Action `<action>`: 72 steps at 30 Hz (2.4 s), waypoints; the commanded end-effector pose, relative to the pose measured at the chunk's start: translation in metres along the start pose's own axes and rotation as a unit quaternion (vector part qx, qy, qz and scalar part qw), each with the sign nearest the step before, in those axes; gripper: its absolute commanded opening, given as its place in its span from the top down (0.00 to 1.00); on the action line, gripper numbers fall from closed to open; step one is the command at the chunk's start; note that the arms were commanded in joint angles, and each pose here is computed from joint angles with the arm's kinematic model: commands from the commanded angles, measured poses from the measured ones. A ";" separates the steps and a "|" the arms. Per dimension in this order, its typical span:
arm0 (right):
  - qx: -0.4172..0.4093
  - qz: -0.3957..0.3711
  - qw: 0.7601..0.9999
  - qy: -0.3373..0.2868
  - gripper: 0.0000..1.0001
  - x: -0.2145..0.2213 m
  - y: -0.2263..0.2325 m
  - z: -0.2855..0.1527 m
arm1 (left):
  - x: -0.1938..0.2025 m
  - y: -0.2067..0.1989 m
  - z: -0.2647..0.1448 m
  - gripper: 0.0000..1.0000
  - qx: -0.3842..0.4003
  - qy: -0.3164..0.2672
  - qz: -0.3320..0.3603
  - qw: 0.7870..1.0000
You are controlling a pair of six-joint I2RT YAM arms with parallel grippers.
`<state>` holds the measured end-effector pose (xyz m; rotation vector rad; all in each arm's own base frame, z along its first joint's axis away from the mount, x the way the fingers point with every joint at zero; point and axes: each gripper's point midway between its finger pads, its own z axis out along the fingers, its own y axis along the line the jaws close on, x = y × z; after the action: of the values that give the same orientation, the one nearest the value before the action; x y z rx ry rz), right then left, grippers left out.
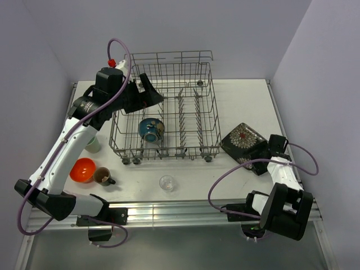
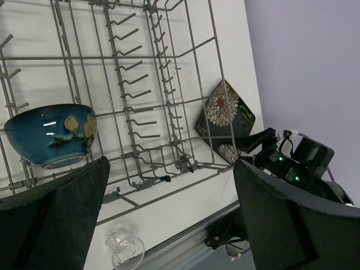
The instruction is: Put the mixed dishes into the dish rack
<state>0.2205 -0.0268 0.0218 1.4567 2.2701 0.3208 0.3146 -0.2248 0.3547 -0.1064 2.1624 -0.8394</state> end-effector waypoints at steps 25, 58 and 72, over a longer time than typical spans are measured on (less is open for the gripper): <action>-0.096 0.031 0.994 -0.039 1.00 -0.020 0.025 -0.004 | -0.012 -0.049 0.007 0.01 0.087 0.037 -0.007 0.995; -0.260 0.005 0.963 -0.075 1.00 -0.064 0.125 -0.096 | 0.006 -0.091 0.026 0.01 0.187 0.149 -0.052 0.970; -0.299 -0.009 0.945 -0.135 1.00 -0.111 0.172 -0.145 | 0.011 -0.094 0.044 0.01 0.193 0.178 -0.077 0.962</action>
<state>0.3026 -0.0393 0.1709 1.2852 1.9261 0.6501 0.3213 -0.3179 0.3634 0.0525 2.3428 -1.3901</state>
